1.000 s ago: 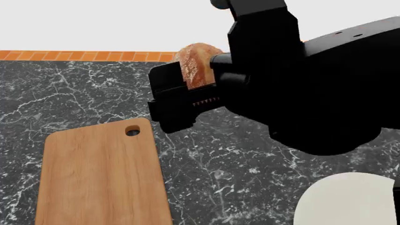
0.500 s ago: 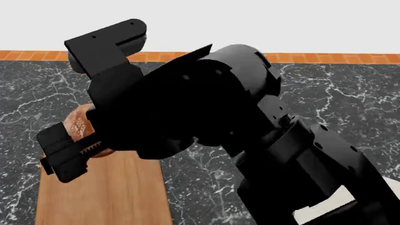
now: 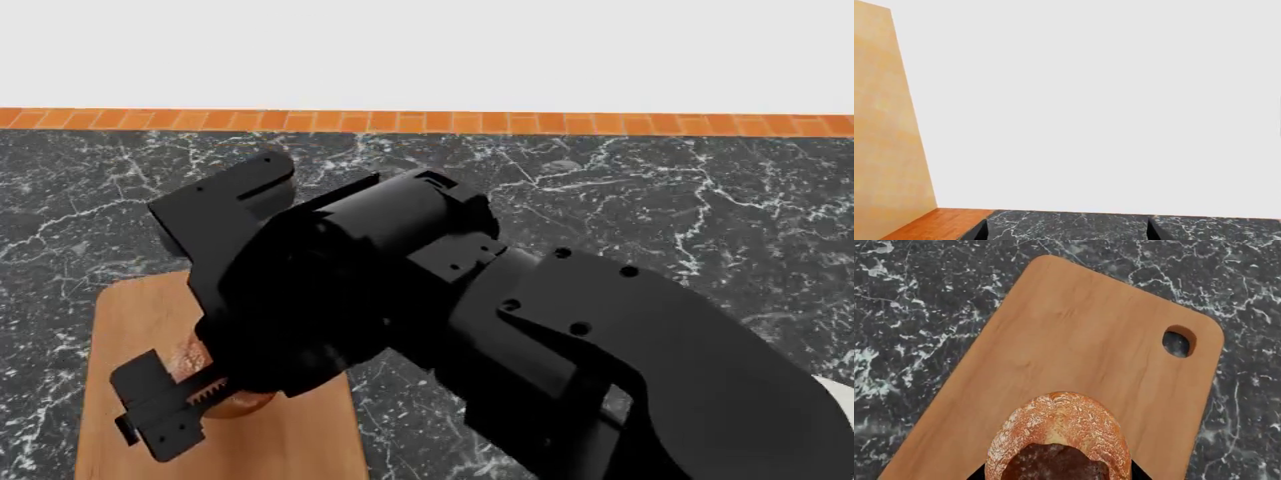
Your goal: Place all breads on the cutting board.
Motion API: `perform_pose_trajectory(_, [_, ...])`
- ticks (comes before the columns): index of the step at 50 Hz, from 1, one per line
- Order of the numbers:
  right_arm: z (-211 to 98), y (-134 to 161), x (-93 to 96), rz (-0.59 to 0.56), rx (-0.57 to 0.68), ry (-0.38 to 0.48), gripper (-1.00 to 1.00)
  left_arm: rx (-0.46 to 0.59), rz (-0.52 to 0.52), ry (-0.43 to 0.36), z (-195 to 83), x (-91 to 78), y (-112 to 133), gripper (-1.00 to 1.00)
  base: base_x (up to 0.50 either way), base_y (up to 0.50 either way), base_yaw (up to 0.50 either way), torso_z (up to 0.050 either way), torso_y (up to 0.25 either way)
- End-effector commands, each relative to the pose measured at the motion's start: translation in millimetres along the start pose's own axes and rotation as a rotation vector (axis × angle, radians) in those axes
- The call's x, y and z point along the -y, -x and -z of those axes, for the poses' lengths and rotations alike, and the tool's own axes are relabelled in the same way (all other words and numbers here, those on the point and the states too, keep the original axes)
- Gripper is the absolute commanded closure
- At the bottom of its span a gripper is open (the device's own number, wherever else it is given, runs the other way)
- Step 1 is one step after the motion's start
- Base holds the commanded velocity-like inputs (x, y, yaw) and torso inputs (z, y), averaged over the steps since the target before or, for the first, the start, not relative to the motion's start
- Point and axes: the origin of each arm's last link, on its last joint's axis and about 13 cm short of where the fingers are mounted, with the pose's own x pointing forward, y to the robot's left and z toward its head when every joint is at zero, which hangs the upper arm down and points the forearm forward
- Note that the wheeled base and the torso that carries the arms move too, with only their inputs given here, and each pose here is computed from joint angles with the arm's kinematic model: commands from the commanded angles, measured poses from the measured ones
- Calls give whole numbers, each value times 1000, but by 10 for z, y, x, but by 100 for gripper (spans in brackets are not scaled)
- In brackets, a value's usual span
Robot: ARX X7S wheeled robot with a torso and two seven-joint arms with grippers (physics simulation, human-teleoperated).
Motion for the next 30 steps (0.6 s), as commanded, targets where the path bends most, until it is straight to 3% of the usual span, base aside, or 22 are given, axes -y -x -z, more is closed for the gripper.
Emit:
perform_pose_trajectory(1, [137,-133,48,10,-64,11,100,-12,4,5,40,2,-12,-100,0,0,0,0,0])
perform_pose_trajectory(17, [233,-206,46,11,-102,26,100,-13,0,6,101,-3,13,-100,0,0,0,0,0])
perform_pose_trajectory(18, [232,-205,49,16,-104,23,-100,-12,0,6,119,3,19,-100,0,0,0,0,0])
perform_pose_trajectory(24, [157,-141,38,32,-72,50,-100,-12,3,5,149,22,20,-100,0,0,0,0,0])
perform_pose_trajectory(30, [-124,131,-42,47,47,121,-100,-11,6,8,169,29,1,-100,0,0,0,0,0])
